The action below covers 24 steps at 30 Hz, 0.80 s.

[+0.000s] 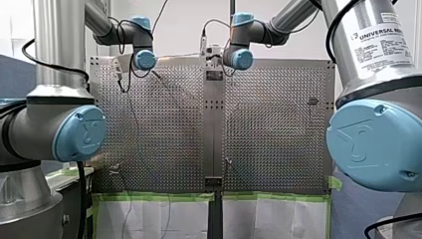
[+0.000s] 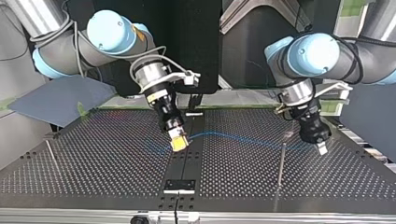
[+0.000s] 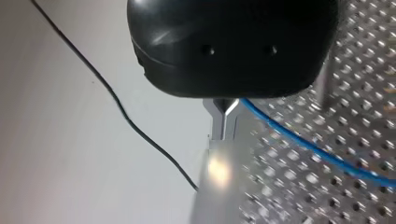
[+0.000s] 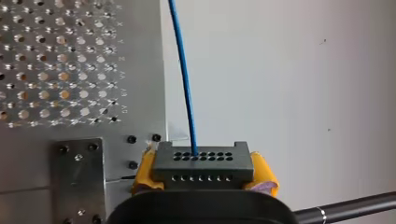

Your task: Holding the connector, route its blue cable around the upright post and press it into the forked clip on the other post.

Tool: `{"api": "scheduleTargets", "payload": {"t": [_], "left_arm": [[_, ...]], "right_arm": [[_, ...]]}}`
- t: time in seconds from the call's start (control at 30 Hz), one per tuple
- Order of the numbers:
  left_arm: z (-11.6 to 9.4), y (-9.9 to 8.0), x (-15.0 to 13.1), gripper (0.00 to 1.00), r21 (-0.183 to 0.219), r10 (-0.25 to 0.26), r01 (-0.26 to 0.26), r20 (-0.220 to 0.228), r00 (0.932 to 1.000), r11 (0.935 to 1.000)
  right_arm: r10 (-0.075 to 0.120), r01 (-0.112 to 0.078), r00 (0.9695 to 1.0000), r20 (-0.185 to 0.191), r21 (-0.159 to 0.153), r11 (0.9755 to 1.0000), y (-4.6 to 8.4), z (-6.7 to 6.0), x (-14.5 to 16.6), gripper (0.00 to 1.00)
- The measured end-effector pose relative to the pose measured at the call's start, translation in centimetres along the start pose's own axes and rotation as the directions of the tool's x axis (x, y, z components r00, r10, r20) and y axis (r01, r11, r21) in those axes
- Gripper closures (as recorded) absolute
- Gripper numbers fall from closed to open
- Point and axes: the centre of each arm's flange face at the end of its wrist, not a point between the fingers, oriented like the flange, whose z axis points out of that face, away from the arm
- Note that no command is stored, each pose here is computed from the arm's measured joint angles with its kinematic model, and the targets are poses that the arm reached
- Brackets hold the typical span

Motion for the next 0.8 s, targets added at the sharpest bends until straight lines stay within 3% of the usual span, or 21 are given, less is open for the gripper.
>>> {"api": "scheduleTargets", "payload": {"t": [0.37, 0.67, 0.8], "left_arm": [[3.9, 2.4, 1.9, 1.0, -0.001, -0.006, 0.006, -0.017, 0.9998, 1.0], [8.0, 3.8, 0.1, 1.0, 0.014, -0.051, 0.051, 0.026, 0.9983, 0.9986], [9.0, 4.2, 0.5, 1.0, 0.032, -0.062, 0.061, 0.01, 0.998, 0.9976]], "right_arm": [[0.006, -0.006, 1.0, 0.003, 0.002, 1.0, -0.3, 1.1, -0.7, 1.0], [0.008, -0.008, 0.9999, 0.007, 0.005, 1.0, -0.4, 1.9, -1.8, 1.0], [0.011, -0.011, 0.9998, 0.017, 0.007, 0.9999, -0.6, 2.3, -3.1, 1.0]]}}
